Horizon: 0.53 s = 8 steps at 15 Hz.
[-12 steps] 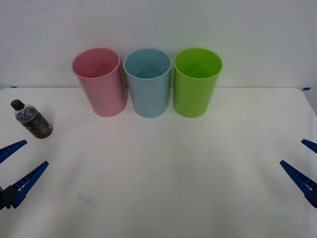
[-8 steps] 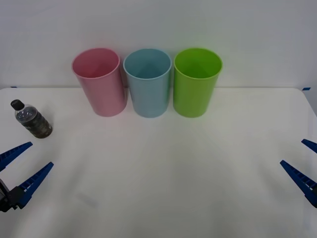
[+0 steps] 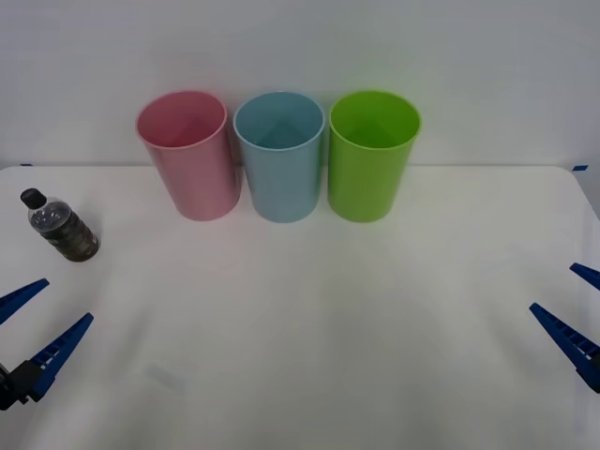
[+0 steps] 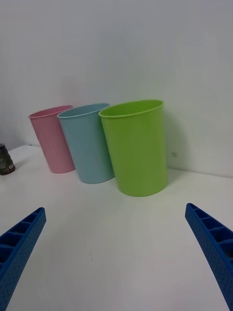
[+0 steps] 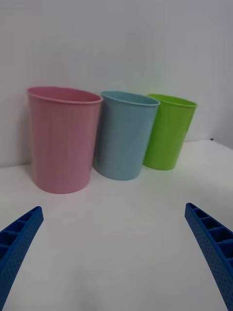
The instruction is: Grasp the object on the table and drop it into the matching bin: aluminum can to the light blue bin, PET bottle to the pink bin.
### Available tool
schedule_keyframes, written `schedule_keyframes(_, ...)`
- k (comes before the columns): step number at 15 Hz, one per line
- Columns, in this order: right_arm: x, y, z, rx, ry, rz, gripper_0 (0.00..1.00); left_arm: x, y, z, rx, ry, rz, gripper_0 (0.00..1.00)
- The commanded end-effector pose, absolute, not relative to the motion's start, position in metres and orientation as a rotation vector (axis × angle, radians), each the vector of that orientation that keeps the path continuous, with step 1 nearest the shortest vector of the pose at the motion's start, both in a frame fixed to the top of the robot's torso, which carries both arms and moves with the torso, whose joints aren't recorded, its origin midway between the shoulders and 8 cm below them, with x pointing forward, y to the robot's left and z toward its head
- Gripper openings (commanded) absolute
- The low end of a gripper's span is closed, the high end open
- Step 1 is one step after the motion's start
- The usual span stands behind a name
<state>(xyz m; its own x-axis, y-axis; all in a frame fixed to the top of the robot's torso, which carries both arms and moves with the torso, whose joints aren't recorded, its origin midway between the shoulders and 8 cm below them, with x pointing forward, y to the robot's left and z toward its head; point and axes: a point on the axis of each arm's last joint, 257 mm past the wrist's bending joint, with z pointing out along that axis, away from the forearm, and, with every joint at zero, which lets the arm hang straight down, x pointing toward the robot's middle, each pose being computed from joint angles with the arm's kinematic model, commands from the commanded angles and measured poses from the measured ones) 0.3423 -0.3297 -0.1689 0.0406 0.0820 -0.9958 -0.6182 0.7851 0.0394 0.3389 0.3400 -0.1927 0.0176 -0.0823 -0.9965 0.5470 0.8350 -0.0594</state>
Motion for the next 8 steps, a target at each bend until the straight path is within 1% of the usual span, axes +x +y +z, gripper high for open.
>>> schedule_keyframes(1, 0.342, -0.330, -0.169, -0.465, 1.441, 0.567, 1.00, 0.338, 0.362, -0.212, 0.359, 1.532, -0.381, 1.00)
schedule_keyframes(4, 0.342, -0.330, -0.169, -0.465, 1.441, 0.567, 1.00, 0.338, 0.385, -0.230, 0.293, 1.591, -0.286, 1.00)
schedule_keyframes(6, 0.342, -0.330, -0.169, -0.465, 1.441, 0.567, 1.00, 0.339, 0.399, -0.243, 0.275, 1.623, -0.193, 1.00)
schedule_keyframes(8, 0.342, -0.330, -0.169, -0.465, 1.441, 0.567, 1.00, 0.343, 0.411, -0.252, 0.223, 1.650, -0.145, 1.00)
